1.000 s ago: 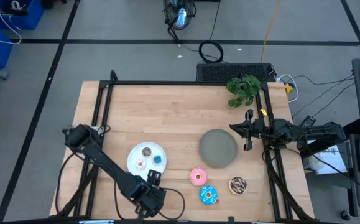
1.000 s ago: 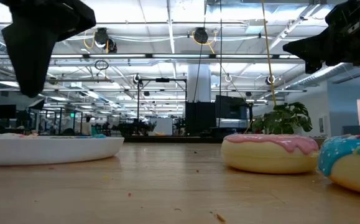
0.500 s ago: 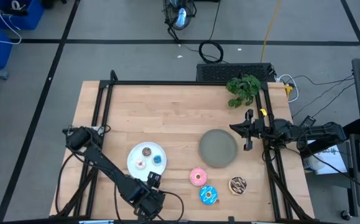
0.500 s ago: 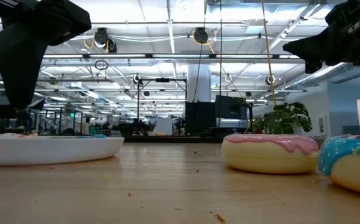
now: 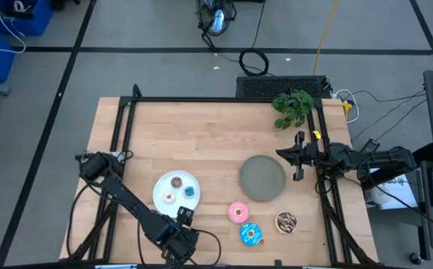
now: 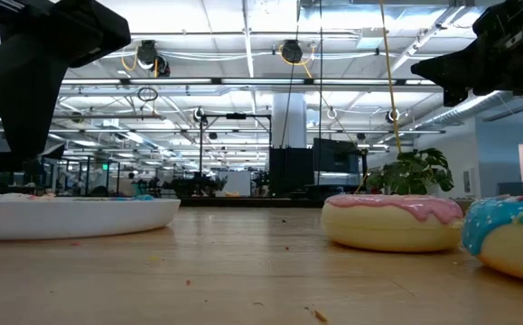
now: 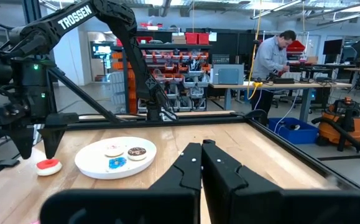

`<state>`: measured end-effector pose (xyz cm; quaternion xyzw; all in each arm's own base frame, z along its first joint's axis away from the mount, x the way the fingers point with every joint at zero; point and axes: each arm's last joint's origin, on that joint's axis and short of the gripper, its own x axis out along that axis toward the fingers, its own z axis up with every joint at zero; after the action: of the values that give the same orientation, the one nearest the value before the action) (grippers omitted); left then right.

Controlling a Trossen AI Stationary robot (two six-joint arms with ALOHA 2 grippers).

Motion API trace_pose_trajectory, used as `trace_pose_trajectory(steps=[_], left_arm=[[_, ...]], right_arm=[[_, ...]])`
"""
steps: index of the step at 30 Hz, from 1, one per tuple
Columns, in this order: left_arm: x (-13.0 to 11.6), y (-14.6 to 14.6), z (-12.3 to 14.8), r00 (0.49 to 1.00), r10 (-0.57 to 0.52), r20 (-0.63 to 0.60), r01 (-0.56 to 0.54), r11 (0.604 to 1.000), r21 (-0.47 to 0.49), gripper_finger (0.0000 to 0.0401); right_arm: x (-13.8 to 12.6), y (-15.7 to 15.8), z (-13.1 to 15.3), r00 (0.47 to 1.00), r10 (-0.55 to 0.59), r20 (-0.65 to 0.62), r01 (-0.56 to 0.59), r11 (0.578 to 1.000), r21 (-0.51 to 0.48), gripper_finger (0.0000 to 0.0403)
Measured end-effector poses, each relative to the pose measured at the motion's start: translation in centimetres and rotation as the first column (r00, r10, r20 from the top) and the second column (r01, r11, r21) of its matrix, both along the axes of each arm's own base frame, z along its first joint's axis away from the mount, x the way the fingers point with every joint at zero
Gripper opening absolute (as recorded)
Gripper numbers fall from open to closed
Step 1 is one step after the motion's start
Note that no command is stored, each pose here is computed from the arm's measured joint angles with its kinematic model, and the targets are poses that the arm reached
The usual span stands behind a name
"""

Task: Pick & Place donuts
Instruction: Put the small orange donut on the white plate

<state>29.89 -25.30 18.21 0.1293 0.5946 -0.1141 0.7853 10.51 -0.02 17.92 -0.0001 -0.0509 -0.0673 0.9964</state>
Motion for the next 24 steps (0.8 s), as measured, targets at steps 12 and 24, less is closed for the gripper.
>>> trace_pose_trajectory(steps=[12, 24], left_arm=[[0.0, 0.1, -0.1, 0.999, 0.03, -0.021, -0.03, 0.999, -0.013, 0.0299], [-0.8, 0.8, -2.3, 0.996, 0.044, -0.074, -0.047, 0.998, -0.029, 0.0299]], right_arm=[[0.0, 0.0, 0.0, 1.0, 0.0, 0.0, 0.0, 1.0, 0.0, 0.0], [0.0, 0.0, 0.0, 1.0, 0.0, 0.0, 0.0, 1.0, 0.0, 0.0]])
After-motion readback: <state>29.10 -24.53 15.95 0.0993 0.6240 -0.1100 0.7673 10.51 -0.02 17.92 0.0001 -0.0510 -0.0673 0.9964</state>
